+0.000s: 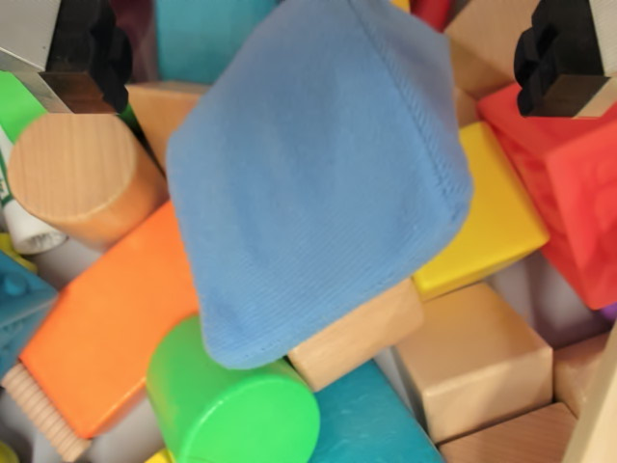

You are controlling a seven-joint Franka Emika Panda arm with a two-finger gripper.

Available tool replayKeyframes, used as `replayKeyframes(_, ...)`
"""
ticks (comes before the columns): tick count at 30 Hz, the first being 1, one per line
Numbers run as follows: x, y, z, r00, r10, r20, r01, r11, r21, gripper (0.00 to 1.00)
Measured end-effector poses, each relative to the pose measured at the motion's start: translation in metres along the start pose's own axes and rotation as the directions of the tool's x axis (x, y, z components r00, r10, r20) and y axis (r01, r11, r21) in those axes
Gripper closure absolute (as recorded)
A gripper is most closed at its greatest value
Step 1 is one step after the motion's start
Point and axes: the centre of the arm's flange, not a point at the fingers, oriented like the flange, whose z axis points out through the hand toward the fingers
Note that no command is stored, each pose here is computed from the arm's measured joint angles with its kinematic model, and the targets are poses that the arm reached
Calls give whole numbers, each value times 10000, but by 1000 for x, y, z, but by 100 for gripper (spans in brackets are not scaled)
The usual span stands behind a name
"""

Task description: Pick an object from the bin

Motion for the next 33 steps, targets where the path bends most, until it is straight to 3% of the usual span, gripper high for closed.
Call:
replayKeyframes(10,0,0,21,10000,-8,-13,8,10000,-16,0)
replayKeyframes(11,0,0,22,10000,-8,-17,8,10000,-19,100)
replayKeyframes(33,0,0,22,10000,-8,-31,8,10000,-29,100)
